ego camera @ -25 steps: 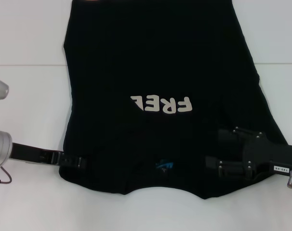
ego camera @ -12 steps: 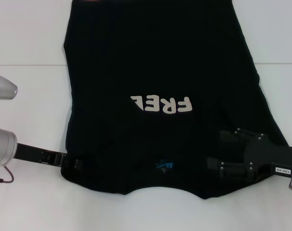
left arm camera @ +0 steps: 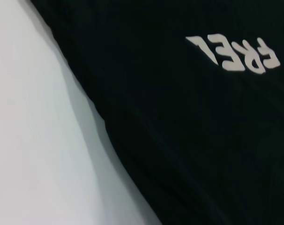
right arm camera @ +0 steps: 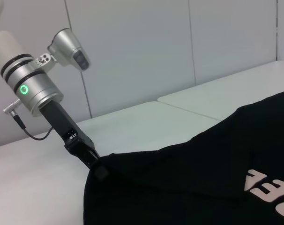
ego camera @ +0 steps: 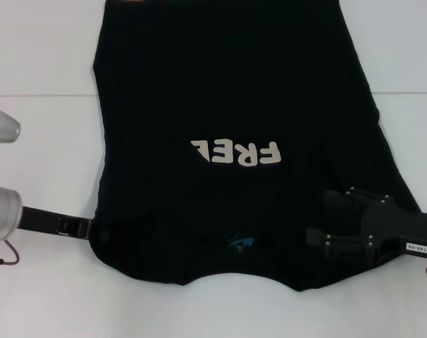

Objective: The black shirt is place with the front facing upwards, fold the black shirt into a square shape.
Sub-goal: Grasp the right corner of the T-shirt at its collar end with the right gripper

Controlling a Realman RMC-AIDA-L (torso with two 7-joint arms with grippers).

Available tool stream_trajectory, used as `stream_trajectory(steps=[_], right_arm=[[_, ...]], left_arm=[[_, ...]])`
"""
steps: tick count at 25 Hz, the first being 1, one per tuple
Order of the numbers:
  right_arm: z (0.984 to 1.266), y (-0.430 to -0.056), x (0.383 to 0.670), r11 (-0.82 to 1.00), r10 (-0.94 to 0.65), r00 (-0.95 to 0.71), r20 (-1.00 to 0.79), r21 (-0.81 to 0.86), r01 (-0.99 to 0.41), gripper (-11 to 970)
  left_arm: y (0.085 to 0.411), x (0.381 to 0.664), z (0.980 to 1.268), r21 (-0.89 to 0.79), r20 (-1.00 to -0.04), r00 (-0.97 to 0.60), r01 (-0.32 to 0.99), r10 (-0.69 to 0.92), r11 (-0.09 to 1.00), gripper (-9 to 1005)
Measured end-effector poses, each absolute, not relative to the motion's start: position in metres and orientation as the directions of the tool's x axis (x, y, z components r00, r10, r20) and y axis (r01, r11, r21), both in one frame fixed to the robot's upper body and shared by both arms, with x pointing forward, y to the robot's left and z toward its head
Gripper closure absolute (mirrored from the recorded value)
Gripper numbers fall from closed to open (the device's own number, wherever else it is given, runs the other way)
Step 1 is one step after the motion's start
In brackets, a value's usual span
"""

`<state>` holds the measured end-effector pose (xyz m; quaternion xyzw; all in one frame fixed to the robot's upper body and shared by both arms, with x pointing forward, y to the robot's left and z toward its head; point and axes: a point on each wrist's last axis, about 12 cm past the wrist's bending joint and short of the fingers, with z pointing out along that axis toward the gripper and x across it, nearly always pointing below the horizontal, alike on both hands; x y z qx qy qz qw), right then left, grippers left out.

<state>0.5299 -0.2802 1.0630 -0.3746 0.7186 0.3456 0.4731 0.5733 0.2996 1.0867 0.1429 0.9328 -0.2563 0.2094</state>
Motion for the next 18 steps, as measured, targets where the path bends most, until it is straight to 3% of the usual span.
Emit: stream_trajectory(steps=[4,10,18], right_arm=[[1.072,-0.293,0.536,0.521,-0.179,-0.360,-0.916,0.222,-0.824,35],[1.113,-0.339,0.562,0.656,-0.112,-0.647,-0.754,0.434,-0.618,34],[1.150,-0.368,0.588,0.835,-0.089,-0.890,-0.447,0.454,-0.312,34]], left_arm=[[0.303,0.572,1.087,-0.430,-0.469,-0.872,0.368,0.144,0.824,964],[0.302,0.569,1.090,-0.464,-0.467,-0.873,0.377,0.141,0.802,963],[0.305,0.567,1.092,-0.482,-0.470,-0.873,0.381,0.134,0.789,961]])
